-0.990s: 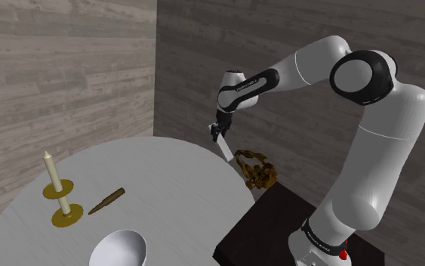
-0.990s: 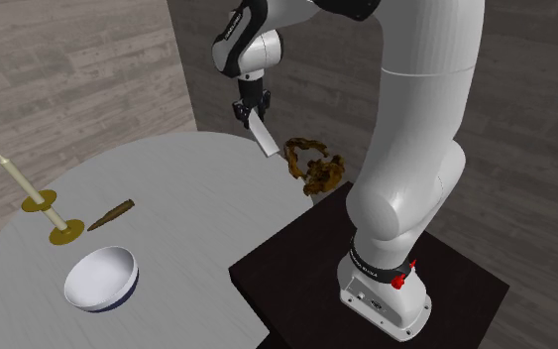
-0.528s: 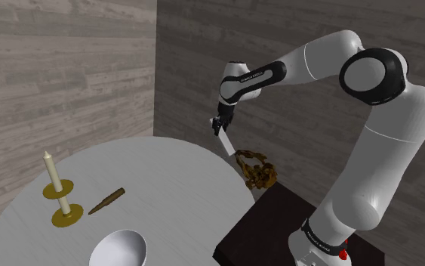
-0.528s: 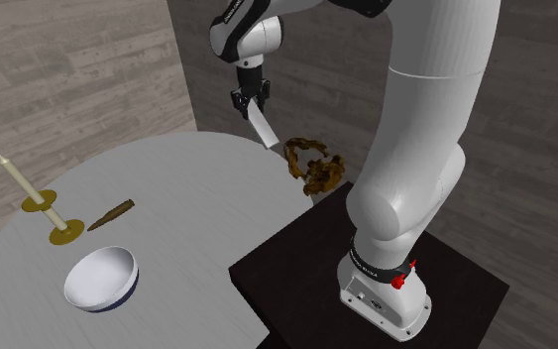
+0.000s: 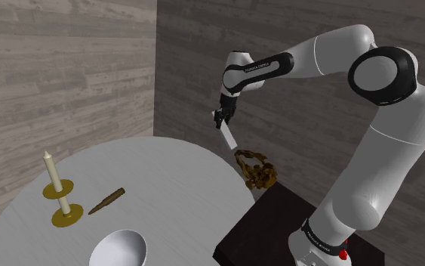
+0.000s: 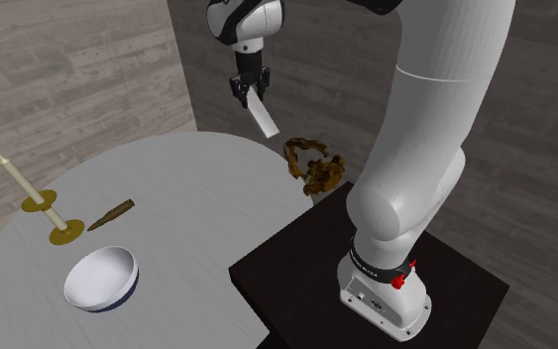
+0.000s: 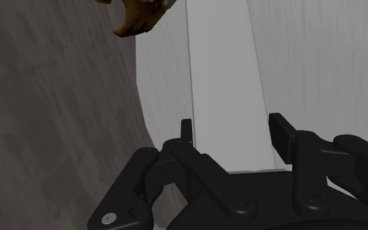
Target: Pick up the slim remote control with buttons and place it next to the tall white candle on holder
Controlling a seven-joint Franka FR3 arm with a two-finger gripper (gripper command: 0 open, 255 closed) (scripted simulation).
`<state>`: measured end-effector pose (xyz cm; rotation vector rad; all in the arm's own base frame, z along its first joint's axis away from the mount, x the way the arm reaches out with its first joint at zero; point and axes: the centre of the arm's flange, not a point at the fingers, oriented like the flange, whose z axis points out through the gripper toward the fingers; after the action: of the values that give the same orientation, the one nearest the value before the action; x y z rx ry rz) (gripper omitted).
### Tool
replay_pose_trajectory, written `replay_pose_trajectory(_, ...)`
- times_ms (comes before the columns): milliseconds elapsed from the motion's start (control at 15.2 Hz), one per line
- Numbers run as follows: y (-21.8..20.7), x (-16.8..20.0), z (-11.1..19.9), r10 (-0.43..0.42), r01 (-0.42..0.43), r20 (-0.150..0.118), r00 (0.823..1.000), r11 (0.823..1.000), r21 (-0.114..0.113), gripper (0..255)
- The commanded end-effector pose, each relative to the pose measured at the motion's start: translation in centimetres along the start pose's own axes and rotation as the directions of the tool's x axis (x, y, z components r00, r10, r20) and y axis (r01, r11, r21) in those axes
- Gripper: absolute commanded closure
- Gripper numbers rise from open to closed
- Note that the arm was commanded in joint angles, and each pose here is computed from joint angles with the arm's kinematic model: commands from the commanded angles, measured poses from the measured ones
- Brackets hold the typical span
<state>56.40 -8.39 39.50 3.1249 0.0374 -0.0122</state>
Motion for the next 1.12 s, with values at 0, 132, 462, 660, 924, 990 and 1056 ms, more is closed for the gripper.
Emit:
replay_pose_trajectory(0,0.0,0.1,-1.2,0.000,0.000,0.000,1.000,1.000,0.000,255)
replay_pose_trajectory(132,0.0,0.0,-2.2,0.000,0.000,0.000,1.000,1.000,0.000,255)
replay_pose_trajectory(462,0.0,0.0,-4.9,0.000,0.000,0.000,1.000,1.000,0.000,255)
replay_pose_trajectory(660,0.1,0.0,-6.4,0.000,0.000,0.000,1.000,1.000,0.000,255)
replay_pose_trajectory(924,0.1,0.0,-8.5,0.000,0.000,0.000,1.000,1.000,0.000,255)
replay_pose_trajectory(990,0.1,0.0,-9.1,0.000,0.000,0.000,1.000,1.000,0.000,255)
replay_pose_trajectory(1056,0.1,0.0,-9.4,0.000,0.000,0.000,1.000,1.000,0.000,255)
